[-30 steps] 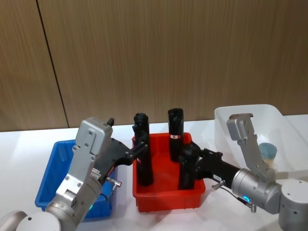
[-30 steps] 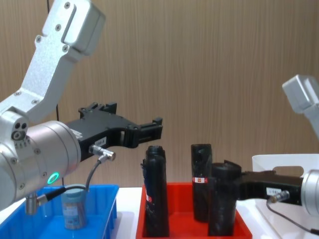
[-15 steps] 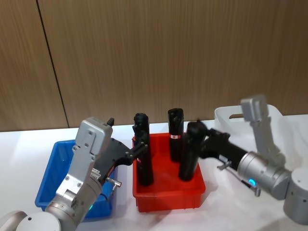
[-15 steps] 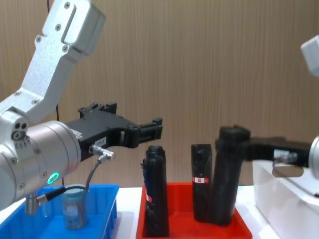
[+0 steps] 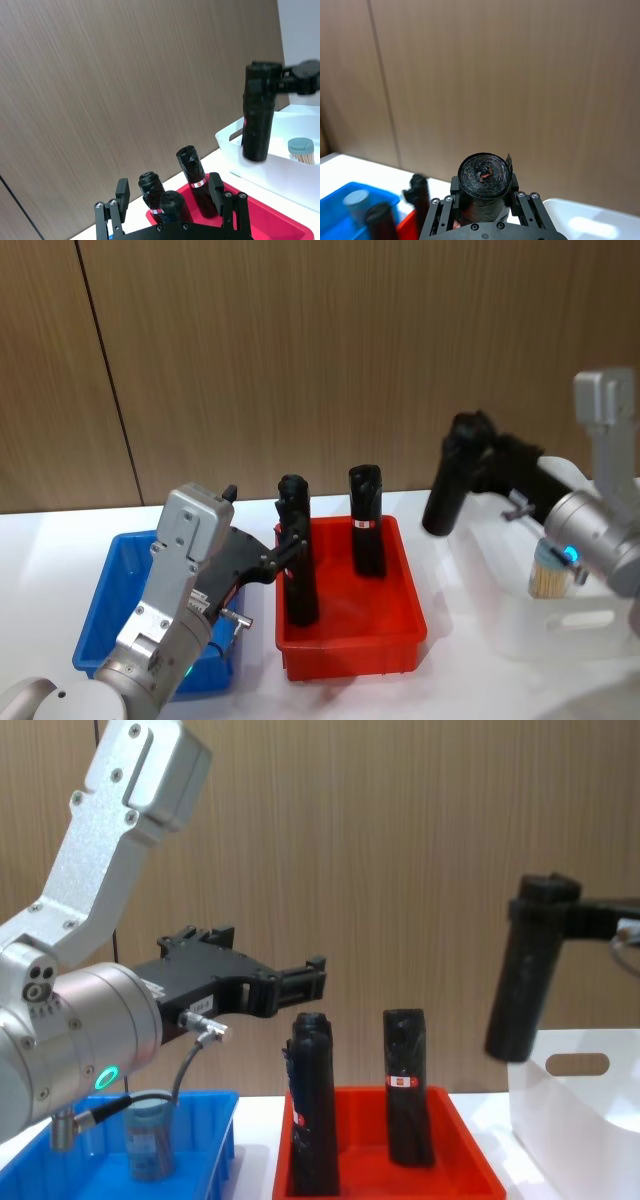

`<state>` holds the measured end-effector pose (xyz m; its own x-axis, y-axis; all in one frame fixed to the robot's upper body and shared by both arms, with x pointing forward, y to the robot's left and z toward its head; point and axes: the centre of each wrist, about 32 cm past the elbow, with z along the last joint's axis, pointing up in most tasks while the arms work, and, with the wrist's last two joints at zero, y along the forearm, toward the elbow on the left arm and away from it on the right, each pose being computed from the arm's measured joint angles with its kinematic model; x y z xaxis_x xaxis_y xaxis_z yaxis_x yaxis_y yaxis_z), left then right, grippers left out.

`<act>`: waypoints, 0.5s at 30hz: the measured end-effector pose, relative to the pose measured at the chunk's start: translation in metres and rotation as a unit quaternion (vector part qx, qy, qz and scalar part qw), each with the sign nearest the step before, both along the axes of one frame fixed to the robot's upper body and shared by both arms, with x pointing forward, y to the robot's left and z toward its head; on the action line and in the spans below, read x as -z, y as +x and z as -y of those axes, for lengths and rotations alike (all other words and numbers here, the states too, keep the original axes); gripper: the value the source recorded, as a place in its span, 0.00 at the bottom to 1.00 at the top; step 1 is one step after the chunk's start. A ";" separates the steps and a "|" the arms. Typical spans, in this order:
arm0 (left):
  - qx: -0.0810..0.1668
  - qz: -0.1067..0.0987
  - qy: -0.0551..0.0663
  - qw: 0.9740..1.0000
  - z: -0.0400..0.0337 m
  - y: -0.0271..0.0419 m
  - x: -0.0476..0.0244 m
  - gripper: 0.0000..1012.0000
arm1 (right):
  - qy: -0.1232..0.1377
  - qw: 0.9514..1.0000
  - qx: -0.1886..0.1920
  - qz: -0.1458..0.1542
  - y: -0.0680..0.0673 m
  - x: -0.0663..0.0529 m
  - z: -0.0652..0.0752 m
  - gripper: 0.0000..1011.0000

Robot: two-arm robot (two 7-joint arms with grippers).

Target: Pick the cotton swabs from the blue box and place them into the white box.

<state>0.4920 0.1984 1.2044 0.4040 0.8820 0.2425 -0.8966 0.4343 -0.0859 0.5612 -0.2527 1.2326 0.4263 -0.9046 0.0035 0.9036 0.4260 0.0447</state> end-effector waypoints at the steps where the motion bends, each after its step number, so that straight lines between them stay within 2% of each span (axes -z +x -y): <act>1: 0.000 0.000 0.000 1.000 0.0000 0.0000 0.0000 0.99 | -0.001 1.000 0.004 0.003 0.001 -0.002 0.002 0.52; 7: 0.000 0.000 0.000 1.000 0.0000 0.0000 0.0000 0.99 | -0.016 0.999 0.041 0.024 0.010 -0.012 0.015 0.52; 15: 0.000 0.000 0.000 1.000 0.0000 0.0000 0.0000 0.99 | -0.035 0.996 0.074 0.030 0.024 -0.013 0.028 0.52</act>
